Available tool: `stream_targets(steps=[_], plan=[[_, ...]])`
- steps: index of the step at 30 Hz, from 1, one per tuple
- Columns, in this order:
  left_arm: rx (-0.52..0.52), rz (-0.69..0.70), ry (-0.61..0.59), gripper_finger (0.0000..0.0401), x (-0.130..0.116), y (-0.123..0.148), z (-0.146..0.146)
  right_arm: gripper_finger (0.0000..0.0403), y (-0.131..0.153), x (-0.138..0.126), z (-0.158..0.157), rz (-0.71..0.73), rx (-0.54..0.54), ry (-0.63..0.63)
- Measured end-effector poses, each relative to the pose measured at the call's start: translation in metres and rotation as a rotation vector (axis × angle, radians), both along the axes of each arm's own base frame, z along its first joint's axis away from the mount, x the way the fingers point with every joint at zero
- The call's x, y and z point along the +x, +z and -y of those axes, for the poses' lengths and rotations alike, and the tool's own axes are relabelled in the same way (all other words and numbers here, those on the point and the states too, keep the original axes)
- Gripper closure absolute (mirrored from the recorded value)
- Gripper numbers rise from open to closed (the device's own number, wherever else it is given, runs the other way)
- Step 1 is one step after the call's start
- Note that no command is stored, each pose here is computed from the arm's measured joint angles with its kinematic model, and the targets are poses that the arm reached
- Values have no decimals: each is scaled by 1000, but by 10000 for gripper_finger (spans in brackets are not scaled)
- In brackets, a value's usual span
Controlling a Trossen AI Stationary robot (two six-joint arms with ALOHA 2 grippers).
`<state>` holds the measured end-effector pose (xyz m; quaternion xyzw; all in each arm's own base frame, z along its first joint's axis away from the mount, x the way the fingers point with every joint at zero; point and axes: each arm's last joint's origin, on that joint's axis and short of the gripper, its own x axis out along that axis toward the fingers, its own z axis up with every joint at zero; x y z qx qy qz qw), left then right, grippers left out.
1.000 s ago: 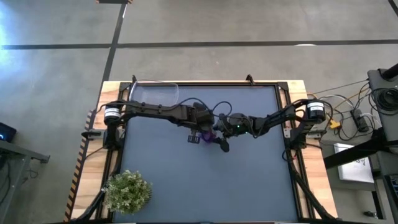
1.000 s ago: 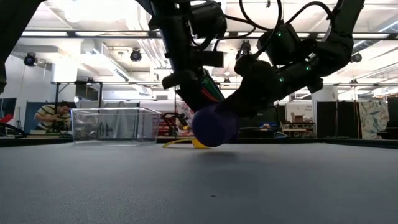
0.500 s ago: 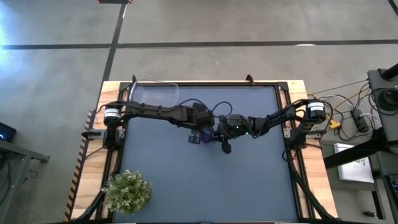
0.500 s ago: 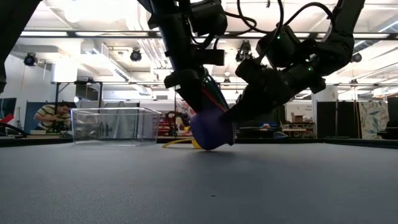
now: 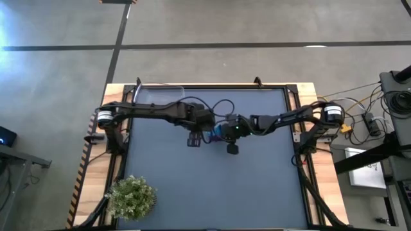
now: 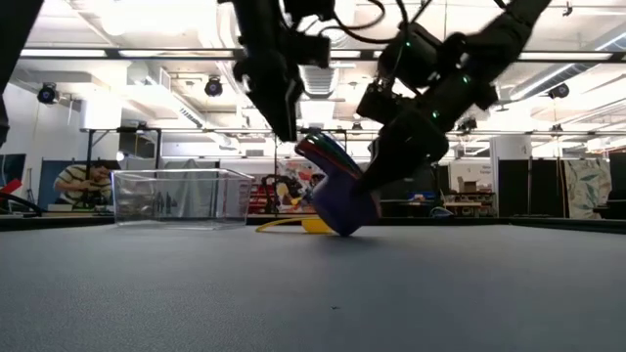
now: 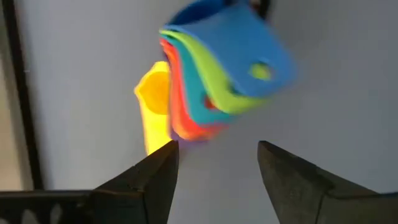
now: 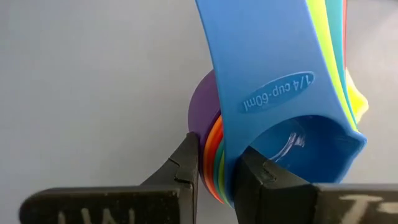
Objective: Nest measuring cups in basket
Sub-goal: Put the nested measuring cups into the transparent bin
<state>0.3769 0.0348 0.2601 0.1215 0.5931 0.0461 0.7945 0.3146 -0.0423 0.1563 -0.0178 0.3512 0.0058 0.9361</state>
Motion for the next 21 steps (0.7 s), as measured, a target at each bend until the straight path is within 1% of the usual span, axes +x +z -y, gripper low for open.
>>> stream_targets(steps=[2,4,7,9,12,16,18,21], plan=[[-49,40,6,200,-9,7,-1,359,7,1,0,-65,11,4],[-81,134,14,204,-16,11,-4,359,13,2,-2,-126,12,16],[-115,271,9,212,-32,10,-6,359,20,2,-5,-211,19,39],[-142,342,21,216,-43,5,-6,359,25,3,-6,-251,24,51],[-168,414,67,219,-60,-5,-5,359,31,4,-10,-297,28,71],[-222,484,77,219,-72,-14,-2,356,36,5,-15,-325,45,77],[-229,492,83,219,-76,-17,-2,333,37,7,-16,-316,46,79],[-230,493,83,219,-77,-18,-2,284,37,8,-16,-312,45,80]])
